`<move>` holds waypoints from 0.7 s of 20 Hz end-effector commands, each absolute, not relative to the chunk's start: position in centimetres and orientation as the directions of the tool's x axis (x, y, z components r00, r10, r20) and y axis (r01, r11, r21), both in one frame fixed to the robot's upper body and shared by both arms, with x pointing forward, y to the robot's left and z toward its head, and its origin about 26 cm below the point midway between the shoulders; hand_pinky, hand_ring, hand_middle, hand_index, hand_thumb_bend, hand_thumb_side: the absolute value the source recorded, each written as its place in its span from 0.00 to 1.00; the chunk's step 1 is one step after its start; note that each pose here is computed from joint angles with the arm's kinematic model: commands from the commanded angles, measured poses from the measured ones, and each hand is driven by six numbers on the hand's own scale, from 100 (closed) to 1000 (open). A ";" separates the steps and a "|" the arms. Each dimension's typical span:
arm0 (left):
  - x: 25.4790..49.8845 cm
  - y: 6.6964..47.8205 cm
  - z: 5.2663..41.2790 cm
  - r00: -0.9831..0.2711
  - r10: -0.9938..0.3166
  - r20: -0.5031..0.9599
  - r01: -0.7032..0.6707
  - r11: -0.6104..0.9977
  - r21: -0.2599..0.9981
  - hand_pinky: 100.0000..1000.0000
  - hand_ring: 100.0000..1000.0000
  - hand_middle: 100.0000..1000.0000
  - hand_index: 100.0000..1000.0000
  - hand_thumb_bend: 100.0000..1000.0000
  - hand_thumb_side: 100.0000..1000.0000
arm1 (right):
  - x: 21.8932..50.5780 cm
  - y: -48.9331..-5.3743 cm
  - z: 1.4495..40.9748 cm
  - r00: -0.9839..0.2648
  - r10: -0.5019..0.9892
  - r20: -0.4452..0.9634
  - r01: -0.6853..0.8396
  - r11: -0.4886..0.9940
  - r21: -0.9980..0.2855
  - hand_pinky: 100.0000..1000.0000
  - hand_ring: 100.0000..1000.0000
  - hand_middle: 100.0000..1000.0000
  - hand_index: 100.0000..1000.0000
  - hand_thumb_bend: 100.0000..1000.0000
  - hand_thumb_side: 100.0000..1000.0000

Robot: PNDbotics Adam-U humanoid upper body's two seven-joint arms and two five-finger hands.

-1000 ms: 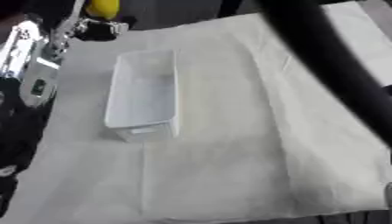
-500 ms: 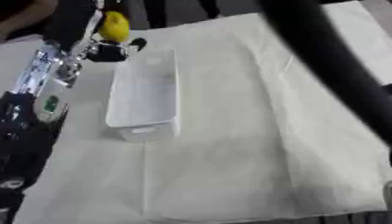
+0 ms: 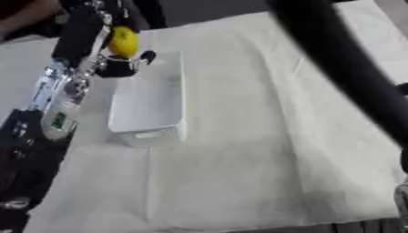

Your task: Pick up objects on the table and place them in the box.

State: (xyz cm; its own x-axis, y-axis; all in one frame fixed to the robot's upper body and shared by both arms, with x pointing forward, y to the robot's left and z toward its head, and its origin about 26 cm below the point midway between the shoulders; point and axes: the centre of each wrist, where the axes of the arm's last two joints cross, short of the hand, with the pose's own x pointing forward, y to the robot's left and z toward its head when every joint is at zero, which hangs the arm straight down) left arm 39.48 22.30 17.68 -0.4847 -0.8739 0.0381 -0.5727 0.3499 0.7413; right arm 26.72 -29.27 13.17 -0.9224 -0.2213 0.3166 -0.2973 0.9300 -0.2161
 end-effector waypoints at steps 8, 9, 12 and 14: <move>39.6 22.3 17.8 -0.526 -0.850 0.031 -0.547 0.366 0.753 0.00 0.18 0.18 0.36 0.08 0.09 | 26.7 -29.4 13.9 -0.945 -0.220 0.242 -0.291 0.904 -0.313 0.61 0.71 0.85 0.82 0.00 0.96; 39.6 22.3 17.8 -0.534 -0.845 0.026 -0.542 0.365 0.757 0.00 0.21 0.21 0.39 0.08 0.18 | 26.7 -29.4 13.9 -0.945 -0.220 0.242 -0.290 0.904 -0.314 0.61 0.71 0.85 0.82 0.00 0.96; 39.7 22.4 17.7 -0.549 -0.836 0.010 -0.527 0.355 0.772 0.00 0.29 0.30 0.44 0.10 0.48 | 26.7 -29.3 13.9 -0.946 -0.218 0.242 -0.289 0.904 -0.314 0.61 0.71 0.85 0.82 0.00 0.96; 39.7 22.4 17.6 -0.556 -0.831 0.003 -0.515 0.348 0.783 0.04 0.32 0.33 0.46 0.12 0.57 | 26.7 -29.3 13.9 -0.946 -0.218 0.241 -0.288 0.904 -0.314 0.61 0.71 0.85 0.82 0.00 0.96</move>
